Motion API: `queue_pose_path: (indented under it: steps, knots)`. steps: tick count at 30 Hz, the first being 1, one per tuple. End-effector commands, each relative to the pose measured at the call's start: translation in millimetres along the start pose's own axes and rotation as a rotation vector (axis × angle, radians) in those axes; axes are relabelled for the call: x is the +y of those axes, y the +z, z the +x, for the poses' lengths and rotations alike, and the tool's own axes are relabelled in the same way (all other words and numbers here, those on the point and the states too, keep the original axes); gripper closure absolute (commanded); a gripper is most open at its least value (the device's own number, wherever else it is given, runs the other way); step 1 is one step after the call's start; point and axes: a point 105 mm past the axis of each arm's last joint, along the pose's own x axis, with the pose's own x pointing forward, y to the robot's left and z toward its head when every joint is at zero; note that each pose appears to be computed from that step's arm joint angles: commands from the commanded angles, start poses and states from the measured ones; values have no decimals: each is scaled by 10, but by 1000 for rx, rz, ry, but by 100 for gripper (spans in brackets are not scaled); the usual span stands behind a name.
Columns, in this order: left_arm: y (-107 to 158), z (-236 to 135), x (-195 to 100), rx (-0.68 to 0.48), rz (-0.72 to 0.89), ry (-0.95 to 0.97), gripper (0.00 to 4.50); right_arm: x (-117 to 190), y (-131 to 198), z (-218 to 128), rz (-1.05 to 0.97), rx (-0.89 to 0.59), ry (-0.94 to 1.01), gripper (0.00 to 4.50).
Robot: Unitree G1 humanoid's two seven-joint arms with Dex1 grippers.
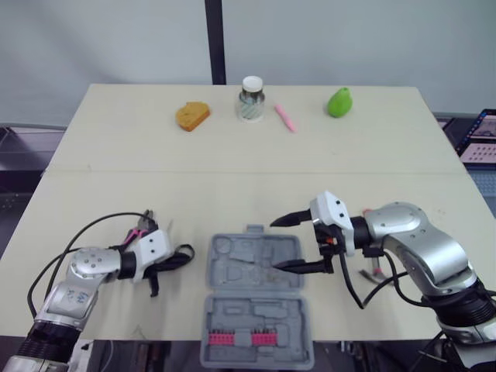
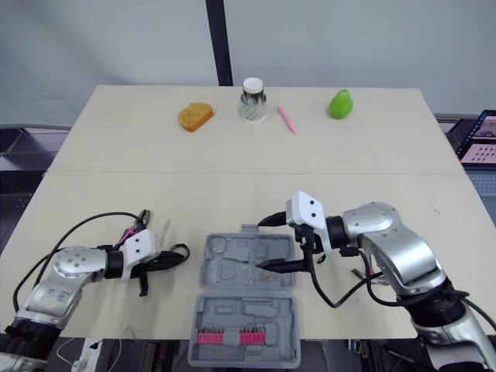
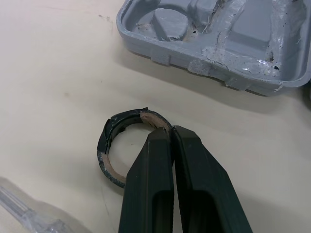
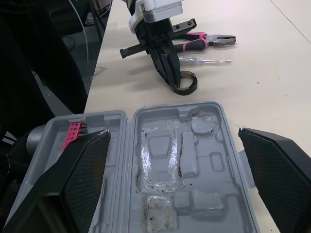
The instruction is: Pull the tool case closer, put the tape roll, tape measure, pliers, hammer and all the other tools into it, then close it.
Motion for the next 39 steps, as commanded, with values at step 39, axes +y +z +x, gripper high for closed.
queue_pose_path:
  steps: [39]
  knots:
    - [660,480,-108,-289,-27,-192,445,56,143,-562,-34,39,-214,0]
